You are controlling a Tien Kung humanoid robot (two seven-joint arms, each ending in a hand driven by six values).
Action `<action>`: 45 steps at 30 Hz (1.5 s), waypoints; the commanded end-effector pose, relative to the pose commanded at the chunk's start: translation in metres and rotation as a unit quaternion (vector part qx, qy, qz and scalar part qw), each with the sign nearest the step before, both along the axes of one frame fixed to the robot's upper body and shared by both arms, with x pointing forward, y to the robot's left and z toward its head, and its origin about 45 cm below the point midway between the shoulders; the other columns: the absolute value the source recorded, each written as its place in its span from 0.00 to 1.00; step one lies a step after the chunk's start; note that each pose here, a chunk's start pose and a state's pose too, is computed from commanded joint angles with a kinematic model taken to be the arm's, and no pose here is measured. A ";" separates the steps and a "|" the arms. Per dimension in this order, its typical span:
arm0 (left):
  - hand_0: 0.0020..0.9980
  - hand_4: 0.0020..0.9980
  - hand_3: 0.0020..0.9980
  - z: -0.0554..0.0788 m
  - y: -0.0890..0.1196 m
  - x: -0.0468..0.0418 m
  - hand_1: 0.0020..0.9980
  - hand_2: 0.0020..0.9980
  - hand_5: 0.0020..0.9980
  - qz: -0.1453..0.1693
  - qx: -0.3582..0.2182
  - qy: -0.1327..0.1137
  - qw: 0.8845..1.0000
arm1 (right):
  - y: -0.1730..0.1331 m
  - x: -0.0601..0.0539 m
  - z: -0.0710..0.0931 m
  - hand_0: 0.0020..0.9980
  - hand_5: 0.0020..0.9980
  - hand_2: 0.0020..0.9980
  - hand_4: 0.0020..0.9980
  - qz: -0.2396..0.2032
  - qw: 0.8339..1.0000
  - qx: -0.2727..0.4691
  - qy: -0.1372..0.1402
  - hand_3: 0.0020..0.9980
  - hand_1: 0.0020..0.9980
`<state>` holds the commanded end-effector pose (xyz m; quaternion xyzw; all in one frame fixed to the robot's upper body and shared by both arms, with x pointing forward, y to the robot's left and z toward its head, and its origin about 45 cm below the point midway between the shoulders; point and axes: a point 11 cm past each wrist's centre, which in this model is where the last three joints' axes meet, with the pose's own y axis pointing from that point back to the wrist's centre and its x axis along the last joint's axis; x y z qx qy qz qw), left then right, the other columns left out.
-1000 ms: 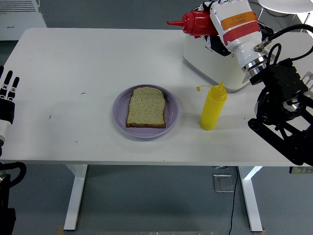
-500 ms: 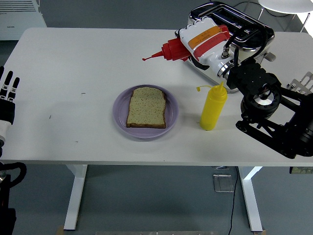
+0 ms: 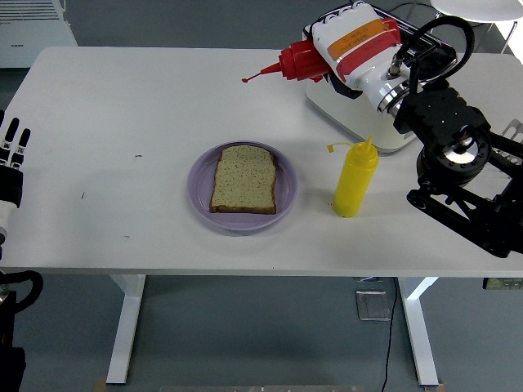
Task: Pick up the cup,pour liquid into bread,place the cup on the desk
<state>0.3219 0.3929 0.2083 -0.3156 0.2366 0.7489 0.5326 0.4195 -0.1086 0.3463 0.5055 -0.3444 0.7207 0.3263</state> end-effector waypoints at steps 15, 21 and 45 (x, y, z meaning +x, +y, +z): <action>0.81 0.51 0.72 -0.002 0.001 -0.0016 0.74 0.73 1.00 0.001 0.001 0.003 1.000 | -0.027 0.012 0.039 0.16 0.10 0.37 0.44 -0.041 0.997 0.052 -0.033 0.49 0.26; 0.81 0.52 0.72 -0.002 -0.002 -0.0008 0.74 0.73 1.00 -0.002 0.000 0.003 1.000 | 0.000 0.002 -0.003 0.18 0.08 0.37 0.42 0.000 1.000 -0.022 0.002 0.49 0.26; 0.81 0.52 0.72 0.000 0.001 -0.0005 0.74 0.73 1.00 0.001 0.000 0.001 1.000 | -0.050 -0.004 0.046 0.20 0.06 0.38 0.38 -0.048 0.961 0.270 -0.035 0.49 0.27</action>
